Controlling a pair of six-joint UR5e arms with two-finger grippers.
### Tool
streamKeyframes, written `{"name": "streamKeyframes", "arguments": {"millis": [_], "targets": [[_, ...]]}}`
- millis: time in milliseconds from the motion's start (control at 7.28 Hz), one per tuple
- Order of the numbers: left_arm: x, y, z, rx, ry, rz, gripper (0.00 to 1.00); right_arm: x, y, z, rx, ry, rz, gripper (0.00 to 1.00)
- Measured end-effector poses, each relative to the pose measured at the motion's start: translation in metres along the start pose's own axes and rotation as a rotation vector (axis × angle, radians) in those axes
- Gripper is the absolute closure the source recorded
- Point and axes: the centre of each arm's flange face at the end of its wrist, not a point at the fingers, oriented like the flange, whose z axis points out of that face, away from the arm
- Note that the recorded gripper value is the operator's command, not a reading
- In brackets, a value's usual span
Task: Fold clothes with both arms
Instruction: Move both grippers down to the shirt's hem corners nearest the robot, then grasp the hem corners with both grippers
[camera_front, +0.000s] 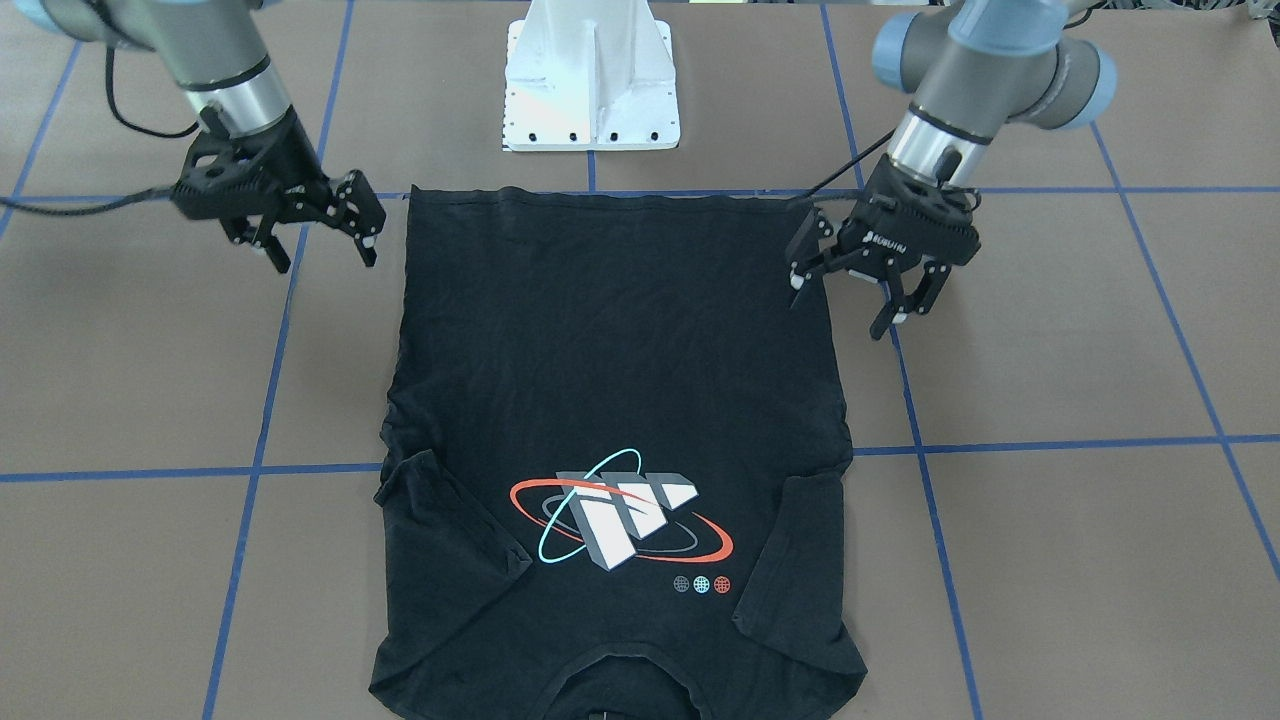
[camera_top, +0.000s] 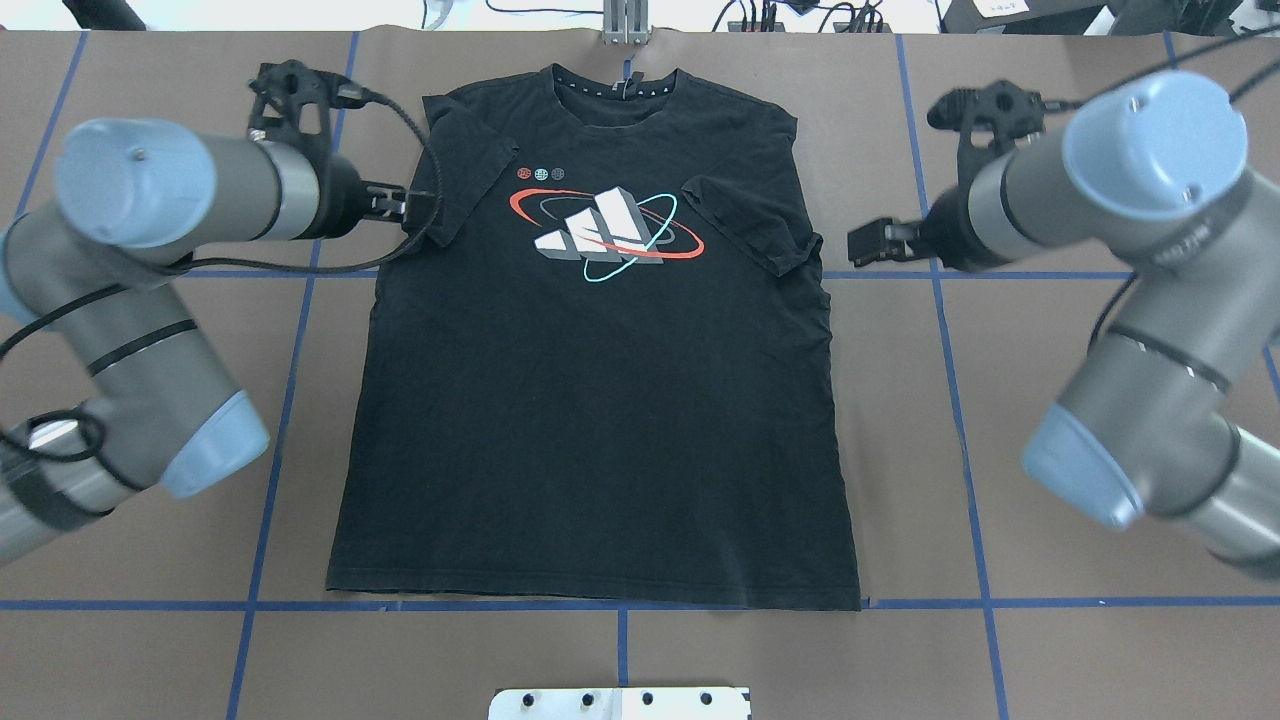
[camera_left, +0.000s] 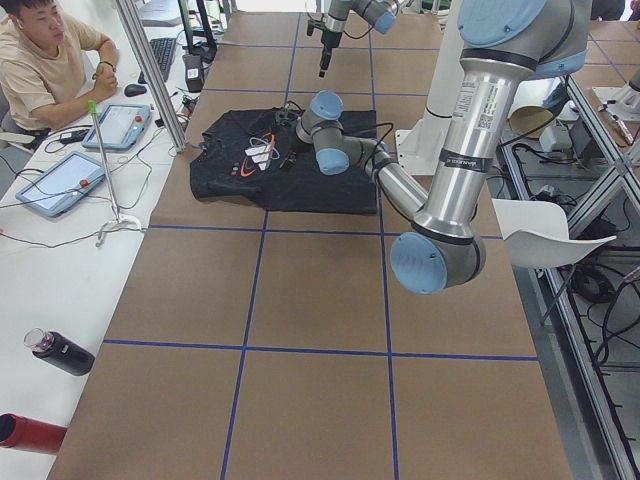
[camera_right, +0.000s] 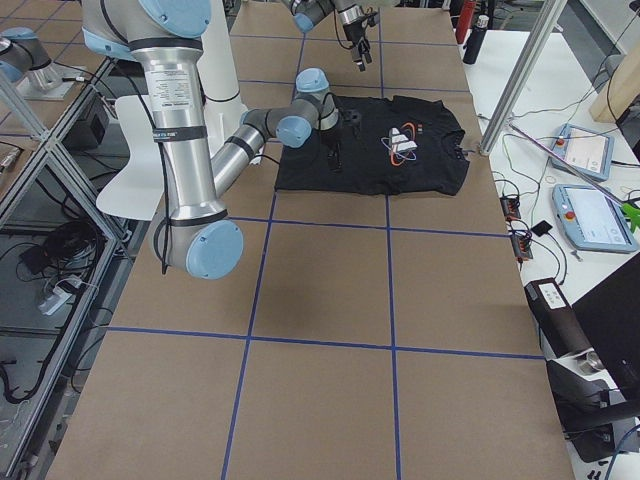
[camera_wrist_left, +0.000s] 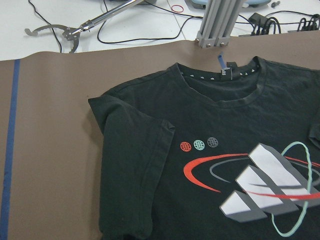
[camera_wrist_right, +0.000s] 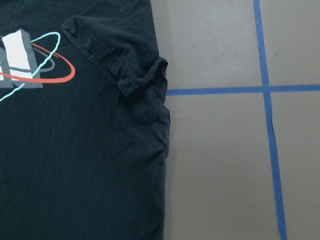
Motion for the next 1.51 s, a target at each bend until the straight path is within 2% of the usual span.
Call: {"name": "streamKeyframes", "arguments": {"millis": [137,412,686,824,1098,1373,1510], "targets": [[-0.004,0.038,-0.011,-0.046,0.000,-0.017,0.00,-0.001,0.040,-0.005,-0.017,0.003,0.011,0.00],[0.009,0.115,-0.005,-0.115,-0.035,-0.092,0.00,0.000,0.099,-0.013,-0.046,0.012,0.018,0.00],[0.022,0.179,0.009,-0.177,-0.077,-0.176,0.00,-0.003,0.123,-0.015,-0.045,0.013,0.014,0.00],[0.027,0.202,0.015,-0.205,-0.094,-0.217,0.08,-0.004,0.126,-0.016,-0.043,0.013,0.014,0.00],[0.026,0.224,0.026,-0.234,-0.124,-0.268,0.36,-0.005,0.127,-0.015,-0.039,0.013,0.012,0.00],[0.024,0.233,0.033,-0.247,-0.140,-0.287,0.47,-0.005,0.128,-0.015,-0.035,0.014,0.010,0.00],[0.024,0.236,0.034,-0.252,-0.141,-0.289,0.49,-0.005,0.129,-0.015,-0.035,0.014,0.008,0.00]]}}
